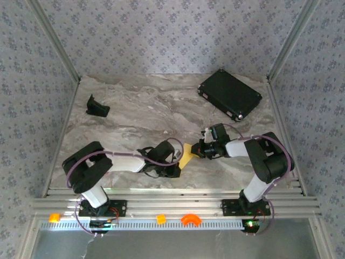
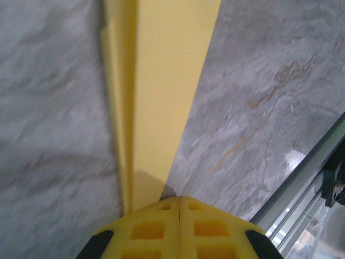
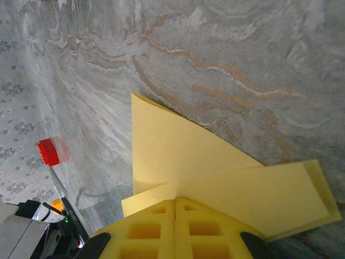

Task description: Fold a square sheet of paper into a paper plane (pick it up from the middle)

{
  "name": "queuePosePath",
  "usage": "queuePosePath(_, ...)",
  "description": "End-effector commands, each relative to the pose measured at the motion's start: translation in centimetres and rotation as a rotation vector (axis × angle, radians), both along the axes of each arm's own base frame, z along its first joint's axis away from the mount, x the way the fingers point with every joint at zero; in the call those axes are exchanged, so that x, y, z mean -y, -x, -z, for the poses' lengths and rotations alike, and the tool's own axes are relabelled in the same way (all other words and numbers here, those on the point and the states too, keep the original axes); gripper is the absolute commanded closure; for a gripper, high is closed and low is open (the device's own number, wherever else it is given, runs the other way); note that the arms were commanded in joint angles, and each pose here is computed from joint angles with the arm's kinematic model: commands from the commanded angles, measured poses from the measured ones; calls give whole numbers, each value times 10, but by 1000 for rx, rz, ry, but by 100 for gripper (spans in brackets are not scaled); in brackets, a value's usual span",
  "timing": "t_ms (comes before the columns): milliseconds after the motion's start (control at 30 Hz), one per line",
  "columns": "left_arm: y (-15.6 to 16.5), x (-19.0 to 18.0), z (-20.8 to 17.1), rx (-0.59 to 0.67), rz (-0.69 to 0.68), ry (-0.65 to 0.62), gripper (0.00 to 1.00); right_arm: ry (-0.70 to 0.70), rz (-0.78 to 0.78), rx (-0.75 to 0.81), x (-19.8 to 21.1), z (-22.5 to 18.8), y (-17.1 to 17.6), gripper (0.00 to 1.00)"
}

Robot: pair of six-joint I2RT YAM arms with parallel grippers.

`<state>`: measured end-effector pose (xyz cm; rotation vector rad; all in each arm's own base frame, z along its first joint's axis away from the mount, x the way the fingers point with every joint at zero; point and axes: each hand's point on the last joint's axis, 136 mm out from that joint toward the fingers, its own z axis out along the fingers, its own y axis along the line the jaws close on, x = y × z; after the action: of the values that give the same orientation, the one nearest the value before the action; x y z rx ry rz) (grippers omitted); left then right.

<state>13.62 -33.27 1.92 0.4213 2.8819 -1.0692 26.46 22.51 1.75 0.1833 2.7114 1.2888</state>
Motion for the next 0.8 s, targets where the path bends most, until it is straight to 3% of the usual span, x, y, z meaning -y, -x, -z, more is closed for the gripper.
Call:
queuePosePath(0, 12, -22, 4, -27, -23, -35, 98, 136, 46, -110, 25, 40, 20, 100)
queuePosePath(133, 9, -25, -13, 19, -37, 6, 99, 79, 25, -68, 14, 22, 13, 100)
queuePosePath(300, -22, -21, -45, 97, -107, 80, 100, 12, -12, 55, -4, -27, 1, 95)
queuePosePath(500, -74, -23, -50, 87, -205, 87, 93, 111, 83, 106, 27, -42, 8, 85)
queuePosePath(767, -100, 8, -44, 28, -117, 130, 85, 94, 175, 92, 53, -43, 38, 76)
